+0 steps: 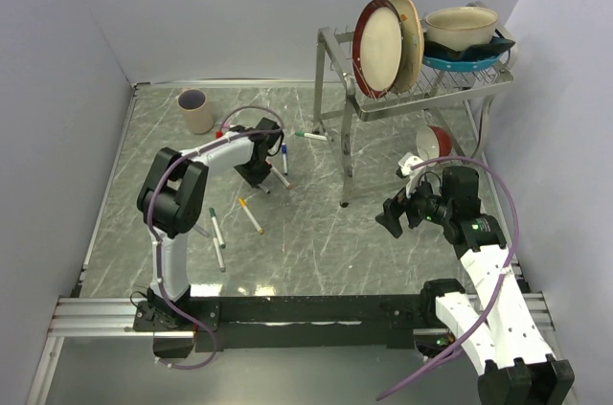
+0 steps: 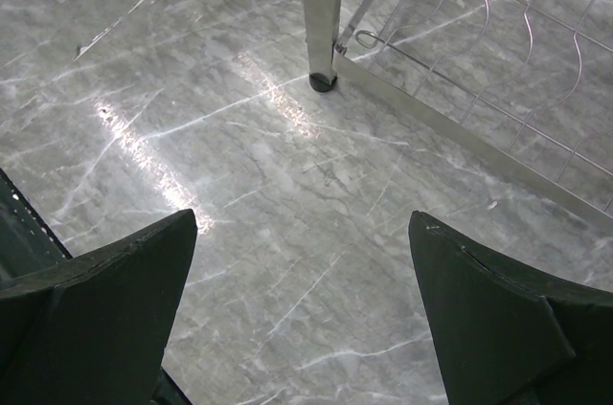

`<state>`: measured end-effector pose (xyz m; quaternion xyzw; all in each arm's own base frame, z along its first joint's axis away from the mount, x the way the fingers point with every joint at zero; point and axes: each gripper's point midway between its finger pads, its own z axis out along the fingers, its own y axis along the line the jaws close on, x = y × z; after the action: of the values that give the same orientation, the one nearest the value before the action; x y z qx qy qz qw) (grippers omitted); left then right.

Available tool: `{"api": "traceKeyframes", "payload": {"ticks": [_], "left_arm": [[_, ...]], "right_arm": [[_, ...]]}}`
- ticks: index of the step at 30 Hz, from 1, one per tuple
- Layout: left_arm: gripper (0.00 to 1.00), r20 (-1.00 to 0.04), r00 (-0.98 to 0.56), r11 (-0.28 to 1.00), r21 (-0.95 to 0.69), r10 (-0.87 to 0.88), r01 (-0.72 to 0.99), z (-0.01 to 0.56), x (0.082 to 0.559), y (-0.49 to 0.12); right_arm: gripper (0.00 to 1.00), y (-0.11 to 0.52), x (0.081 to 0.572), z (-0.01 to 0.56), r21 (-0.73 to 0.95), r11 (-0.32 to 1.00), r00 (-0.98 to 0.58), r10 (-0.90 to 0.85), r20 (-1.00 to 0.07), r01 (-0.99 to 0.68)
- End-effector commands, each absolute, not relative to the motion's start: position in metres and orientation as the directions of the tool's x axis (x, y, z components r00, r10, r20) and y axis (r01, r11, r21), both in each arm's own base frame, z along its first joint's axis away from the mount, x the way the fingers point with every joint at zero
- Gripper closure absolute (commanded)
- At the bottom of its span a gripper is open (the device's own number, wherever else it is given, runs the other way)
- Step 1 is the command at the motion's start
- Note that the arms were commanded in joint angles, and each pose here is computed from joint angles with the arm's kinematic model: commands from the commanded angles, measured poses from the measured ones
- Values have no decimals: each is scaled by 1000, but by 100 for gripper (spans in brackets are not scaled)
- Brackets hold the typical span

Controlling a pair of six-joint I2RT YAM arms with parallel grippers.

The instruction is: Open the pen caps

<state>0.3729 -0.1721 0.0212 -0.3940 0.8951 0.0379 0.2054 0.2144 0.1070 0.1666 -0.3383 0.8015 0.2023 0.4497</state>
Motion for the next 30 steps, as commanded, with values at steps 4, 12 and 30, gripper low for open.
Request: {"api": "traceKeyframes", "payload": {"ticks": [4,12,30], "left_arm": [[80,-440,-620,752,-258,-650,-606,63,369,-175],[99,-508,-624,785,-535,-593,-311,128,363,-199],[99,-605,-503,233,-751,-618,617,263,229,-258]], "right_arm": [[0,122,206,196,-11,602,-261,-363,-895,-799],[0,135,183,200,13,477,-215,-373,-903,-879],[0,218,137,214,55,107,-107,-582,-806,-993]]}}
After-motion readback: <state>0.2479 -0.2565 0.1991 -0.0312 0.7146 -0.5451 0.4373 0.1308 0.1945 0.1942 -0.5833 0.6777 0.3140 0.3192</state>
